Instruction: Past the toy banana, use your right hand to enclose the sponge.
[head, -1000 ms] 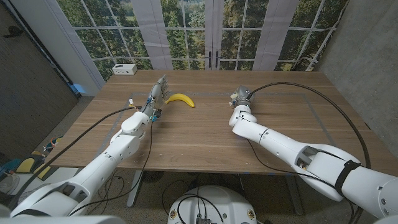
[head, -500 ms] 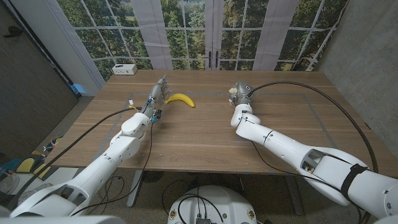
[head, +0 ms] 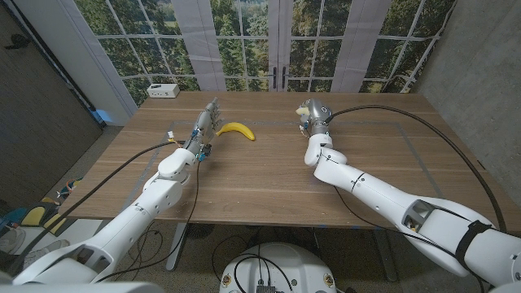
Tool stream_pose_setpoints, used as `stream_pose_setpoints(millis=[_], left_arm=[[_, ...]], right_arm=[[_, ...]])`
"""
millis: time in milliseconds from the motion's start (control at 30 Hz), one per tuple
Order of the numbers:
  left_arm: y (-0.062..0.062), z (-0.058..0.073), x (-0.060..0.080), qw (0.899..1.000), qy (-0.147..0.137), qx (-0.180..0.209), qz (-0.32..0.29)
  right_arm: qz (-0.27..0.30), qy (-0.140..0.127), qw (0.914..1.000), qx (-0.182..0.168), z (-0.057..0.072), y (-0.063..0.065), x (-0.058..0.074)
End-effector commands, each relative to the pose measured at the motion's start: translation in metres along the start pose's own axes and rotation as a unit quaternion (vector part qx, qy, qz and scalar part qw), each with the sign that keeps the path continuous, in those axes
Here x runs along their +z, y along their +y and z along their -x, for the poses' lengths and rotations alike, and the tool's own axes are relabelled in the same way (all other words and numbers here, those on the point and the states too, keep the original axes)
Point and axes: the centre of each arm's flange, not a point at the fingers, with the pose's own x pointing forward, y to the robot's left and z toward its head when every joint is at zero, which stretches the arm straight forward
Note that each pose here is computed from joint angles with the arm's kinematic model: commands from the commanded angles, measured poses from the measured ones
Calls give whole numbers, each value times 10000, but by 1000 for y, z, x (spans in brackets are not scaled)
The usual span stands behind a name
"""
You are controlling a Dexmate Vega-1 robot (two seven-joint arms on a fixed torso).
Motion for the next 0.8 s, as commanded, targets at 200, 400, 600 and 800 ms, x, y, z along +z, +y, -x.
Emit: stream_pose_setpoints(millis=[200,400,600,800], left_arm=[[0,5,2,10000,-53,25,0],[-1,6,3,10000,-72,0,-11],[-3,6,3,10000,-68,7,-16],[-3,7,5,10000,-69,28,-27]], right_arm=[[-1020,-456,9935,-200,5,-26,18],[-1616,-423,9859,-126,4,-34,16],[-2220,-325,9745,45,2,-41,10],[-2737,-242,9614,155,1,-44,4]])
